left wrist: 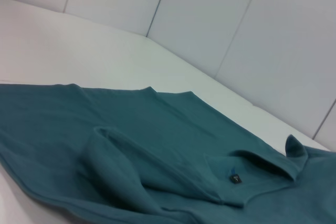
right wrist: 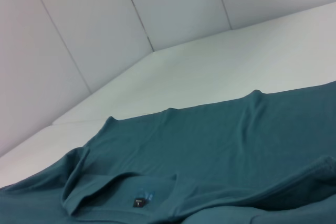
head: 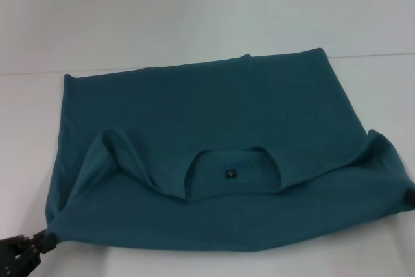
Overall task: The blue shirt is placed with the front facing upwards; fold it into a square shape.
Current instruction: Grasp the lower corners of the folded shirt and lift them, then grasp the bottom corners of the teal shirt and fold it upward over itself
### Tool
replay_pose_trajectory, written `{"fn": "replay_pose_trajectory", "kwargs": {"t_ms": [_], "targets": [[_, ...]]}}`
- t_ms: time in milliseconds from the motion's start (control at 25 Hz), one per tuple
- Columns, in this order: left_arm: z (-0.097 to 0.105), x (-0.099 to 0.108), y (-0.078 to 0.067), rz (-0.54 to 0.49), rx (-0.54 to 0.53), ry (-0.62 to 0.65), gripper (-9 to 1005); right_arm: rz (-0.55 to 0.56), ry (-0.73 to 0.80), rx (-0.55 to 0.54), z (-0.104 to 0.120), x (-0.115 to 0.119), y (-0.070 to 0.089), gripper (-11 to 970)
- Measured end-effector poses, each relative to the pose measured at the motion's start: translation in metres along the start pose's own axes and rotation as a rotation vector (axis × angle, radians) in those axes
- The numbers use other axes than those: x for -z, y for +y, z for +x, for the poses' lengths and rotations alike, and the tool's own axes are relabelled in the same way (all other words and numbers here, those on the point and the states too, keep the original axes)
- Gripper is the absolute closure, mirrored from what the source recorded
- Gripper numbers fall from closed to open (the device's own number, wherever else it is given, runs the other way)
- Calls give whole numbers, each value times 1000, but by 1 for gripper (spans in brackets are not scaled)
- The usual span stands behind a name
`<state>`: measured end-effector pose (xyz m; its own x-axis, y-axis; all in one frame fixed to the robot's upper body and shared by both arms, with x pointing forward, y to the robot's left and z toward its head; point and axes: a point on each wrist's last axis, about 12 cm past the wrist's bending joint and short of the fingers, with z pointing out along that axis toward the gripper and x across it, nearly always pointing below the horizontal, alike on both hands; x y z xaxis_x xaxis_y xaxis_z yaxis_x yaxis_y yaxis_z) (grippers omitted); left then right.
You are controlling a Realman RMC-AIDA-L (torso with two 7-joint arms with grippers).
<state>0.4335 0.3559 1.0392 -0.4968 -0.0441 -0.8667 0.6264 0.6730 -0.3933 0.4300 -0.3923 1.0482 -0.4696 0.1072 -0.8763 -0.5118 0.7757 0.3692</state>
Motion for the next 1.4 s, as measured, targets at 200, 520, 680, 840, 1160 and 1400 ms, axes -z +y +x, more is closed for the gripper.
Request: {"fn": "replay_pose_trajectory", "kwargs": {"t_ms": [200, 520, 680, 840, 1160, 1400], "targets": [[5, 9, -5, 5, 4, -17, 937, -44, -8, 5, 7, 4, 8, 890], [6, 20, -10, 20, -9, -46, 940, -45, -29, 15, 18, 14, 15, 889], [5, 13, -5, 4, 2, -45, 939, -38, -40, 8, 17, 11, 14, 889], [5, 9, 1, -43, 22, -63, 939, -3, -67, -9, 15, 12, 10, 889], [-6, -3, 12, -88, 32, -140, 939, 37, -102, -48, 5, -3, 0, 888], [-14, -21, 21, -121, 38, -145, 939, 52, -104, -40, -11, -25, -8, 888]]}}
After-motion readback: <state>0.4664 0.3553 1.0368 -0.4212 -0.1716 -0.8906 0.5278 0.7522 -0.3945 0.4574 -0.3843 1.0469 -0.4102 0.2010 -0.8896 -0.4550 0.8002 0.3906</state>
